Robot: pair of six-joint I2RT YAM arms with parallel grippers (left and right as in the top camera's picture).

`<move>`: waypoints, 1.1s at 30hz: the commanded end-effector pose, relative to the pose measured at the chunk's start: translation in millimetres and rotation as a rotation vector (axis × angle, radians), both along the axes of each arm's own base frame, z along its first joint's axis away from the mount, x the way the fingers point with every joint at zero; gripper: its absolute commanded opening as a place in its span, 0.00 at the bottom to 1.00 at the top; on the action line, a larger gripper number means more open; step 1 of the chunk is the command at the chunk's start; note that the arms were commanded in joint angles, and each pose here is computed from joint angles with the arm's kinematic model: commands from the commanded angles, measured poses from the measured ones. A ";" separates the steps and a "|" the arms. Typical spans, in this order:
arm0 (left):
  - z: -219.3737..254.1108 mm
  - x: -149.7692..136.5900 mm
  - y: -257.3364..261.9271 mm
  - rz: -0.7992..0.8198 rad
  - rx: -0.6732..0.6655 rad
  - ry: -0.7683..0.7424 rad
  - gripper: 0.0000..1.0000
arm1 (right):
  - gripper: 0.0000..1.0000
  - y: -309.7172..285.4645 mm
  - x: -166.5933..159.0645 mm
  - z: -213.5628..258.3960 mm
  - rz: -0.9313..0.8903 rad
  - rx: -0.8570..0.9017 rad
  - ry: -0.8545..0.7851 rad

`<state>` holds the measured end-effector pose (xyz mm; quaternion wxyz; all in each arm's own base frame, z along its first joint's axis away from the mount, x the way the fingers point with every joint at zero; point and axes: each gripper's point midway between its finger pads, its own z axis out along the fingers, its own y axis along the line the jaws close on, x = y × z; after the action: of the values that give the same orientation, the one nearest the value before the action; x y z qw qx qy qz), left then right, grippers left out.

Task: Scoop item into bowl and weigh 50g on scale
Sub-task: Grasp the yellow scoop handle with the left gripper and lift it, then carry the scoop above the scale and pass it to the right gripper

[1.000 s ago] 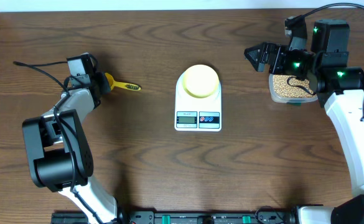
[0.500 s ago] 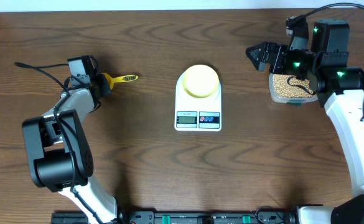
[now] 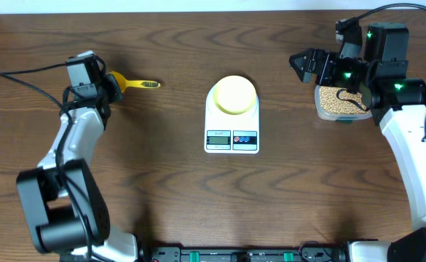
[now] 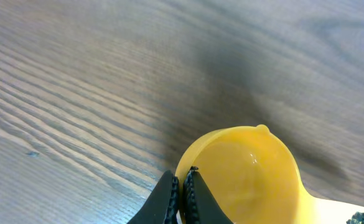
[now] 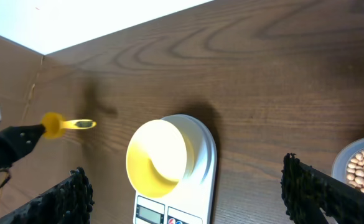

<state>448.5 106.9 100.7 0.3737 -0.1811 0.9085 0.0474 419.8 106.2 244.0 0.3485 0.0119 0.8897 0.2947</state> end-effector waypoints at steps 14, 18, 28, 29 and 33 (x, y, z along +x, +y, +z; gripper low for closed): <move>113.1 -11.9 -141.4 -0.378 -0.561 -0.228 0.07 | 0.99 27.5 -7.9 27.7 0.139 0.127 -0.053; 140.4 -20.0 -182.6 -0.462 -0.651 -0.264 0.07 | 0.98 51.7 -24.6 45.2 0.308 0.223 -0.095; 155.0 -35.8 -265.8 -0.661 -0.684 -0.268 0.07 | 0.81 91.9 -45.3 56.8 0.463 0.268 -0.127; 156.2 -36.4 -269.7 -0.671 -0.685 -0.272 0.07 | 0.81 94.7 -47.4 58.0 0.475 0.276 -0.126; 155.5 -34.9 -274.2 -0.661 -0.661 -0.279 0.07 | 0.76 104.2 -54.4 60.0 0.496 0.310 -0.096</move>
<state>409.4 -165.9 247.4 0.3968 0.0063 0.8290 -0.3939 374.3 199.6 291.0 0.3092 -0.1506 0.8067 0.4806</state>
